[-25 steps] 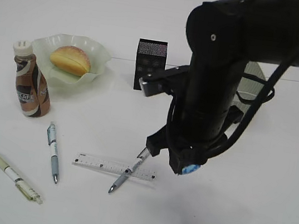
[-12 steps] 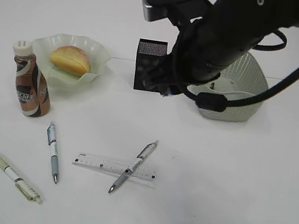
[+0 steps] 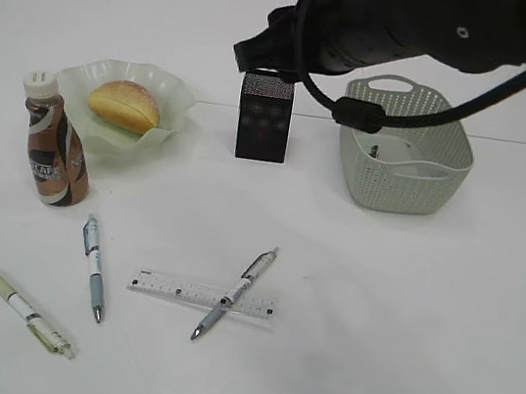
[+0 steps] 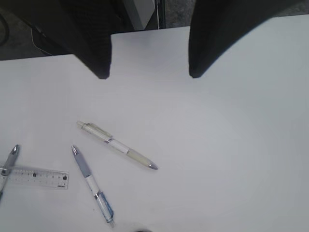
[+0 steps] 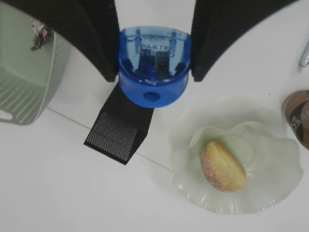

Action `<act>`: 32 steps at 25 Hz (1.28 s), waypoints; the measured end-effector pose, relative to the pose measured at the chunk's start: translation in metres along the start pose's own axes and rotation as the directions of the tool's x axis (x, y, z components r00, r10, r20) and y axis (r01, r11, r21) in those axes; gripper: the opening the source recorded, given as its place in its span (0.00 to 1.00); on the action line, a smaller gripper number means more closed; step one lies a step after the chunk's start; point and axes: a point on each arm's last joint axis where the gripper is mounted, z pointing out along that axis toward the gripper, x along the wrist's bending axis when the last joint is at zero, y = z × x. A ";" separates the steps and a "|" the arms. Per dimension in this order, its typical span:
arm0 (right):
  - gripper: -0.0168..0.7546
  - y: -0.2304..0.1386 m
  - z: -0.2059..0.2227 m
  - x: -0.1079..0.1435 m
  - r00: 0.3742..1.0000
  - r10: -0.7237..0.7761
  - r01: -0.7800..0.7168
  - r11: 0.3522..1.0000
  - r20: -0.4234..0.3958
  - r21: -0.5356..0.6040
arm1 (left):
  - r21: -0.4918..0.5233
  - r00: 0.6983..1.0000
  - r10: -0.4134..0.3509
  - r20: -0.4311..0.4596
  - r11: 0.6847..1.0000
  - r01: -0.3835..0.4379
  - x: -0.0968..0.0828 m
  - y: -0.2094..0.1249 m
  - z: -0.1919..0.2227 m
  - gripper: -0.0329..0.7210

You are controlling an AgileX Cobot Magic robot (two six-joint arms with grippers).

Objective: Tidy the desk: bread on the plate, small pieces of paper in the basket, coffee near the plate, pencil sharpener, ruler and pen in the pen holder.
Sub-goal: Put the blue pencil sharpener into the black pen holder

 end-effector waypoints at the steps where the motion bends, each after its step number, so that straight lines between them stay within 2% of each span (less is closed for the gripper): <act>1: 0.43 0.002 0.000 -0.001 1.000 0.001 -0.001 1.000 0.004 -0.018 | 0.000 1.000 0.000 0.000 1.000 0.000 0.000 0.000 0.000 0.54; 5: 0.43 0.007 0.002 -0.010 0.999 0.031 -0.030 0.996 0.008 -0.079 | 0.000 1.000 0.000 0.000 1.000 0.000 0.000 0.000 0.000 0.54; 12: 0.43 0.012 0.010 -0.044 0.993 0.120 -0.117 0.977 0.004 -0.177 | 0.000 1.000 0.000 0.000 1.000 0.000 0.000 0.000 0.000 0.54; 32: 0.43 0.009 0.141 -0.064 0.995 0.088 -0.098 0.954 -0.047 -0.285 | 0.000 1.000 -0.001 0.002 1.000 0.001 0.000 0.000 0.000 0.54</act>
